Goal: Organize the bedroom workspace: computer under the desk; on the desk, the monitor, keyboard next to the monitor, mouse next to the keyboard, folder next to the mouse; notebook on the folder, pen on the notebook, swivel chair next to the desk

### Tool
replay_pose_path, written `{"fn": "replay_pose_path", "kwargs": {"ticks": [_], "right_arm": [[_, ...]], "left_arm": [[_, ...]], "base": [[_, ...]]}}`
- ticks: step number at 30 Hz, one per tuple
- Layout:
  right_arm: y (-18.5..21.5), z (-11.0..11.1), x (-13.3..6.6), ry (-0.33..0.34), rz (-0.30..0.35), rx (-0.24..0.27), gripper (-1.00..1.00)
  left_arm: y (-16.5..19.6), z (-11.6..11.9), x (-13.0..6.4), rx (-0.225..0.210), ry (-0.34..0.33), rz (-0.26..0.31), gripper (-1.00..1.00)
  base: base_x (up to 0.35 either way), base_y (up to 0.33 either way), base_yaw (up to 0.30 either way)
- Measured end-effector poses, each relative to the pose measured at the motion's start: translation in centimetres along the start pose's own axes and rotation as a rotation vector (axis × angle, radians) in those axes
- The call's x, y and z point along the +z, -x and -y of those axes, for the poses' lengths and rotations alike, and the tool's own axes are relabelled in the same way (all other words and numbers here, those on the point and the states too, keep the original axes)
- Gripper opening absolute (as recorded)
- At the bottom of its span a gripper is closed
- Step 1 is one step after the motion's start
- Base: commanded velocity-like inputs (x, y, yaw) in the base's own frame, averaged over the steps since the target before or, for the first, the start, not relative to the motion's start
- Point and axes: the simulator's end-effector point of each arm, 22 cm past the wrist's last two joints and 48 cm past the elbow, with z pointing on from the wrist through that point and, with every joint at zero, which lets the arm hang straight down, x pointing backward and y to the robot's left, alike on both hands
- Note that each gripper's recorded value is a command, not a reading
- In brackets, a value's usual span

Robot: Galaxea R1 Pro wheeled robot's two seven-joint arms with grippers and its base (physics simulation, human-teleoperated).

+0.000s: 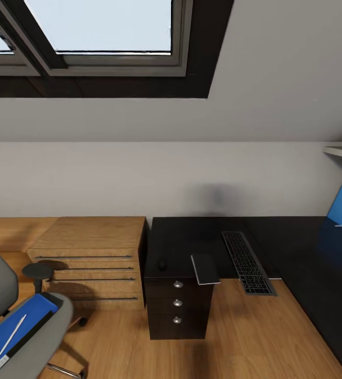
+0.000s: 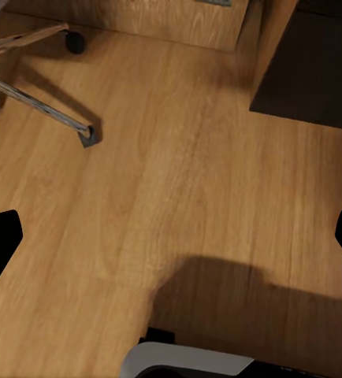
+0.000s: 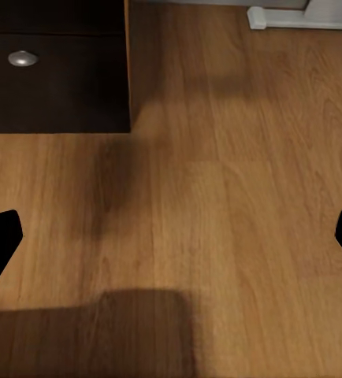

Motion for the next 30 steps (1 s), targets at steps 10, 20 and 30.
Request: {"fn": "replay_pose_path", "kwargs": {"ticks": [10, 20, 30], "right_arm": [[0.01, -0.56, -0.02, 0.007, 0.0, 0.005, 1.0], [-0.03, -0.57, -0.04, 0.005, -0.002, 0.007, 1.0], [-0.06, -0.55, -0.02, 0.004, -0.003, 0.007, 1.0]], "left_arm": [[-0.11, -0.02, -0.02, 0.0, 0.002, -0.004, 1.0], [-0.11, -0.06, -0.01, -0.003, 0.004, -0.004, 1.0], [-0.09, -0.13, 0.0, -0.005, 0.006, -0.004, 1.0]], "base": [[0.0, -0.167, 0.0], [-0.007, -0.266, 0.0], [-0.163, -0.14, 0.0]]}}
